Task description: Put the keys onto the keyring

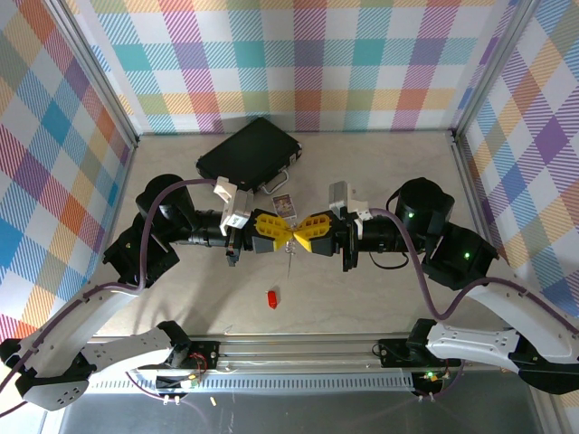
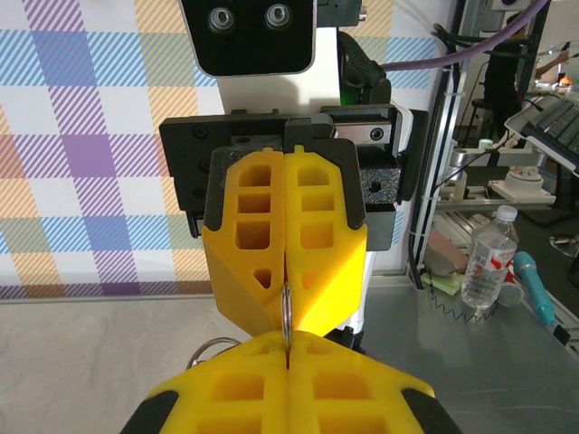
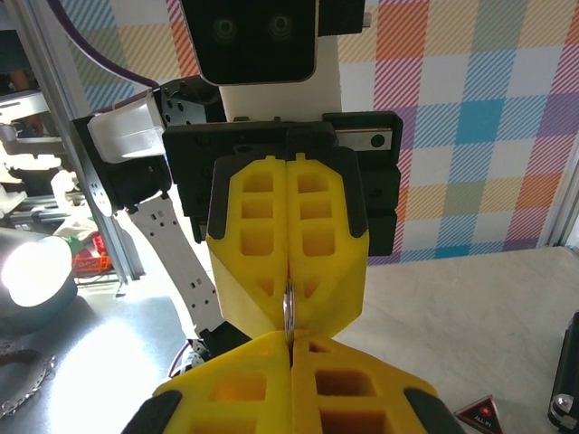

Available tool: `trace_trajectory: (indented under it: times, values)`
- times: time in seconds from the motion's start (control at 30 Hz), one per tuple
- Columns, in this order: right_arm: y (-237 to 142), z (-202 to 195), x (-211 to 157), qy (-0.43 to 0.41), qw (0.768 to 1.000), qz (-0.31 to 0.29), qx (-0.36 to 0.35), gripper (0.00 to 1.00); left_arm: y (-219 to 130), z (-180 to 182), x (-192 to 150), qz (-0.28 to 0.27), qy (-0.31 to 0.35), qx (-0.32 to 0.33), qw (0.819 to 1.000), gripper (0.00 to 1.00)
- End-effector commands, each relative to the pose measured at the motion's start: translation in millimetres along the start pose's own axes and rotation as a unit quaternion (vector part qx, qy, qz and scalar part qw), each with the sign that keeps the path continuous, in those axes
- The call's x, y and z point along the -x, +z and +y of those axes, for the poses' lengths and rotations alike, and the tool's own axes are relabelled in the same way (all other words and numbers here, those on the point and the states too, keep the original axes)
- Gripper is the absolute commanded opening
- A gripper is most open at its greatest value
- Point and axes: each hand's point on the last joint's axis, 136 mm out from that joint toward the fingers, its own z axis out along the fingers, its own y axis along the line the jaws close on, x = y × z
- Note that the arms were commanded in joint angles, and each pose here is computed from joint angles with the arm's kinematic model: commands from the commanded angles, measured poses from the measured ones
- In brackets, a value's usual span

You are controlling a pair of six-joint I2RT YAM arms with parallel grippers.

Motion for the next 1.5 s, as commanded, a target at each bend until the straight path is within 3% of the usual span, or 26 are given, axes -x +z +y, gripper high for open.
trace_trajectory:
  times: [0.0, 0.6, 0.63, 0.77, 0.87, 1.17, 1.47]
  values:
    - [2, 15, 8, -0.023, 0.999, -0.017, 0.040, 0.00, -1, 3, 9, -0.007, 0.008, 0.004, 1.000, 0.00]
    - [-11, 17, 5, -0.061, 0.998, -0.015, 0.022, 0.00, -6, 6, 5, 0.004, 0.017, 0.033, 0.999, 0.00]
    - [-10, 16, 5, -0.060, 0.998, -0.014, 0.020, 0.00, -6, 7, 4, 0.005, 0.016, 0.036, 0.999, 0.02]
    - [-10, 8, 1, -0.054, 0.998, 0.008, -0.001, 0.00, -7, 14, -4, 0.021, 0.013, 0.054, 0.998, 0.24]
    - [-12, 3, -2, -0.056, 0.998, 0.028, -0.019, 0.00, -9, 21, -9, 0.036, 0.019, 0.077, 0.996, 0.31]
    - [-12, -14, -18, -0.062, 0.985, 0.155, -0.046, 0.00, -12, 29, -17, 0.077, 0.026, 0.098, 0.992, 0.32]
    - [-14, -39, -31, -0.098, 0.949, 0.286, -0.096, 0.00, -11, 34, -19, 0.075, 0.025, 0.110, 0.991, 0.32]
